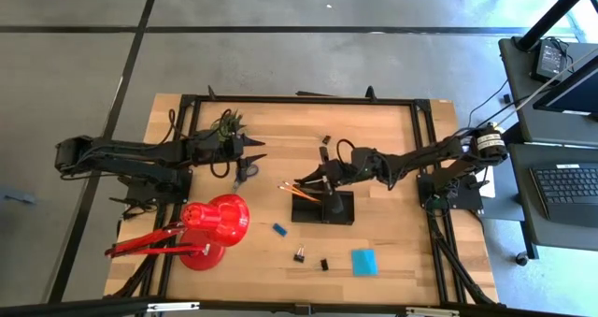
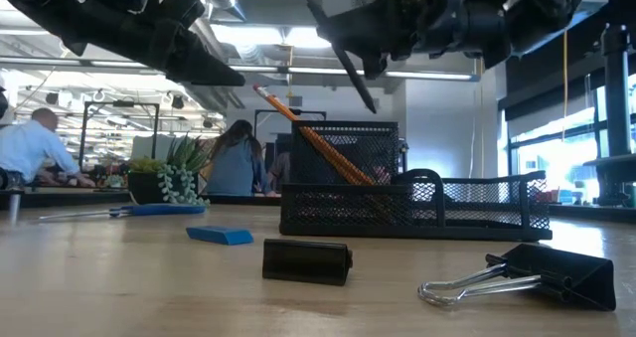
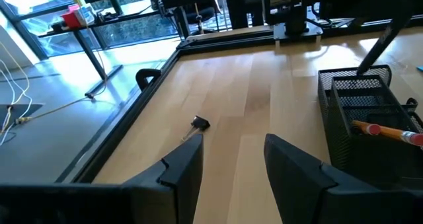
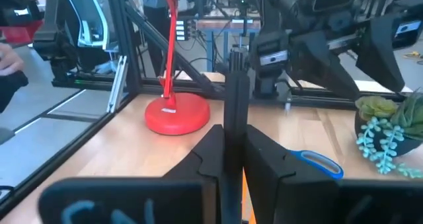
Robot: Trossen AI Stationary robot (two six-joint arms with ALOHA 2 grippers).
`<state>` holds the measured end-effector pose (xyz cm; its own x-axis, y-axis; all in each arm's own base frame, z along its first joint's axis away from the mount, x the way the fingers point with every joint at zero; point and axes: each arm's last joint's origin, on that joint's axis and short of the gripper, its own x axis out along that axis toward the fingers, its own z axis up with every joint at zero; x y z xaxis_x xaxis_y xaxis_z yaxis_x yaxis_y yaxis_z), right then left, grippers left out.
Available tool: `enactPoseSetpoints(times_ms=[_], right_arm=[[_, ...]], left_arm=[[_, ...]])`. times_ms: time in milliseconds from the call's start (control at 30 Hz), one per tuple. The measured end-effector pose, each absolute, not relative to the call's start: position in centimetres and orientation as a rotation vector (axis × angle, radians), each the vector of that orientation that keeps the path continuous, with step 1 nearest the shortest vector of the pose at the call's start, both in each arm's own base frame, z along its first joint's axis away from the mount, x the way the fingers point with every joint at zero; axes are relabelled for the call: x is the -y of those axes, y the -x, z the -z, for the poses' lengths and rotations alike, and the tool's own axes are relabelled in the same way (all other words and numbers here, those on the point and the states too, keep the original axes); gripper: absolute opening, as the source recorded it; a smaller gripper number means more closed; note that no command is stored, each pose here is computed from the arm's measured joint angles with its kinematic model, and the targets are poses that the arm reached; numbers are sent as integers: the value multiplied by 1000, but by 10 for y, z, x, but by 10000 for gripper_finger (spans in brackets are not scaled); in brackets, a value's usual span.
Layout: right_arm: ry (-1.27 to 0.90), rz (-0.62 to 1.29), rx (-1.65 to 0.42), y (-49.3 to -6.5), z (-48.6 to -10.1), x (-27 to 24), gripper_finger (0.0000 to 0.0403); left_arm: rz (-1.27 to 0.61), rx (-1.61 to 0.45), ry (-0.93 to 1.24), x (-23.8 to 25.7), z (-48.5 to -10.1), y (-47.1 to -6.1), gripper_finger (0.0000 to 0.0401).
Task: Pick and place office supplies into organizer
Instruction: Put the black pen into the black desk organizer
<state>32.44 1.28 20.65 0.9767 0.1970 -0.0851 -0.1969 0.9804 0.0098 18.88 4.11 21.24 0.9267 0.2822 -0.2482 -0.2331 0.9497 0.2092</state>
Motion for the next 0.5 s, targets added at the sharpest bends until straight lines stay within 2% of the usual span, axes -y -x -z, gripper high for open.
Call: enactPoseSetpoints(times_ms=[233,500], right_arm=[[0,-199,-131,-341,-179,-13,45],[-8,-204,-165,-345,-167,-15,45]], left_arm=[[-266,-280,-177,-41,-212,-189,155],[-265,-281,-178,-41,-212,-189,155]])
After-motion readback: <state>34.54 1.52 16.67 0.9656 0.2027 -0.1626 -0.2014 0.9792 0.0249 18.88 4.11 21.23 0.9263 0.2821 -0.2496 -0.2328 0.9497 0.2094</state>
